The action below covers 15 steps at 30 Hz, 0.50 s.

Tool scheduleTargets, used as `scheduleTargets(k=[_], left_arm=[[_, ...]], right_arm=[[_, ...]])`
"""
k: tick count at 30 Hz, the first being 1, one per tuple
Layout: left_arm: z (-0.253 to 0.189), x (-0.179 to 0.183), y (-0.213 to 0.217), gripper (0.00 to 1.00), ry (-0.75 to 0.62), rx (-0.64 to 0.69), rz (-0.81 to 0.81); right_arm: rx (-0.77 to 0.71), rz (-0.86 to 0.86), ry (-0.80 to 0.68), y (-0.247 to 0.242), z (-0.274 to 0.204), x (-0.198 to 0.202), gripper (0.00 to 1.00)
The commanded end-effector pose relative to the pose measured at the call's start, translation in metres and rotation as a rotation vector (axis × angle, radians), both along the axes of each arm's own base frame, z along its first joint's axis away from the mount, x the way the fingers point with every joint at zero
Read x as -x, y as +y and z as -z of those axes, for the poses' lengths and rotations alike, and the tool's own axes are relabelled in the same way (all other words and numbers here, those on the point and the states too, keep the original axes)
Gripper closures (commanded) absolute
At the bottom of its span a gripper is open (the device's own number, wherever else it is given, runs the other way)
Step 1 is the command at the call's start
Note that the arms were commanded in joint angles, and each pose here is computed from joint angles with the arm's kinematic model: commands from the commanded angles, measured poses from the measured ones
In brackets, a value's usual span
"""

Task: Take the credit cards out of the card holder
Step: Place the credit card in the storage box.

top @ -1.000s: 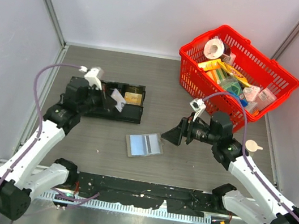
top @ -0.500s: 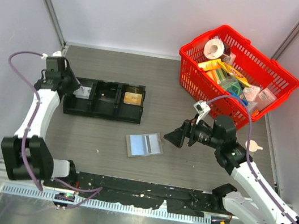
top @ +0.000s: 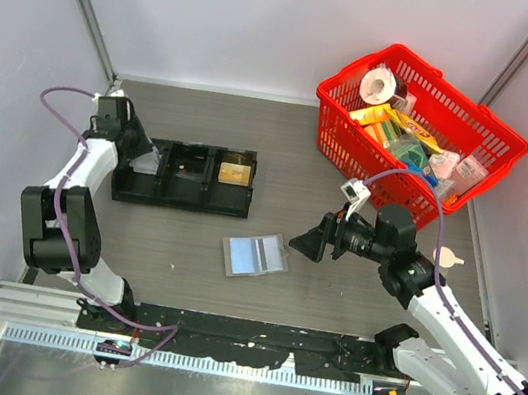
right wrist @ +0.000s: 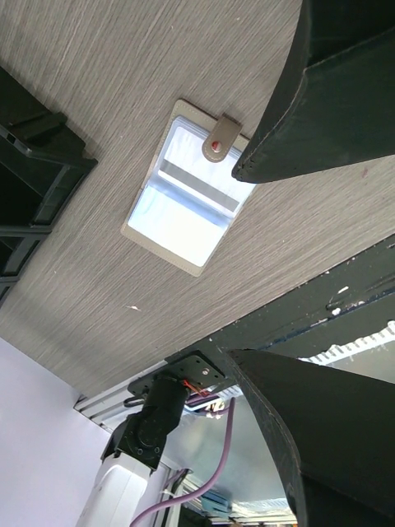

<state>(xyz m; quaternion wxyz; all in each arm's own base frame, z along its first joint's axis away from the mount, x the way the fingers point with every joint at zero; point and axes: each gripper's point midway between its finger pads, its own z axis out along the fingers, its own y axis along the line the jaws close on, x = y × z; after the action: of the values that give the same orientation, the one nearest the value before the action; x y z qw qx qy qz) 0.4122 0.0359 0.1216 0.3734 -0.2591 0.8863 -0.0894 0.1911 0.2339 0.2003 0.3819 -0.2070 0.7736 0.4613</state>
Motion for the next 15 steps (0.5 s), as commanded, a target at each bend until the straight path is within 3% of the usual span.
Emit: scheduleTargets(k=[1,5,15], left_arm=[[-0.012,-0.032,0.002,0.99,-0.141,-0.02,0.037],[0.002,-0.033,0.002,0.94,-0.115,-0.01,0.041],[-0.01,-0.019,0.028,0.55,-0.044,-0.144,-0.034]], right_arm=[[-0.026,-0.025,-0.061,0.003,-0.011,0.001,0.14],[-0.027,-0.026,-0.059,0.003,-0.011,0.002,0.14],[-0.02,-0.017,-0.051,0.002,-0.009,0.001,0.14]])
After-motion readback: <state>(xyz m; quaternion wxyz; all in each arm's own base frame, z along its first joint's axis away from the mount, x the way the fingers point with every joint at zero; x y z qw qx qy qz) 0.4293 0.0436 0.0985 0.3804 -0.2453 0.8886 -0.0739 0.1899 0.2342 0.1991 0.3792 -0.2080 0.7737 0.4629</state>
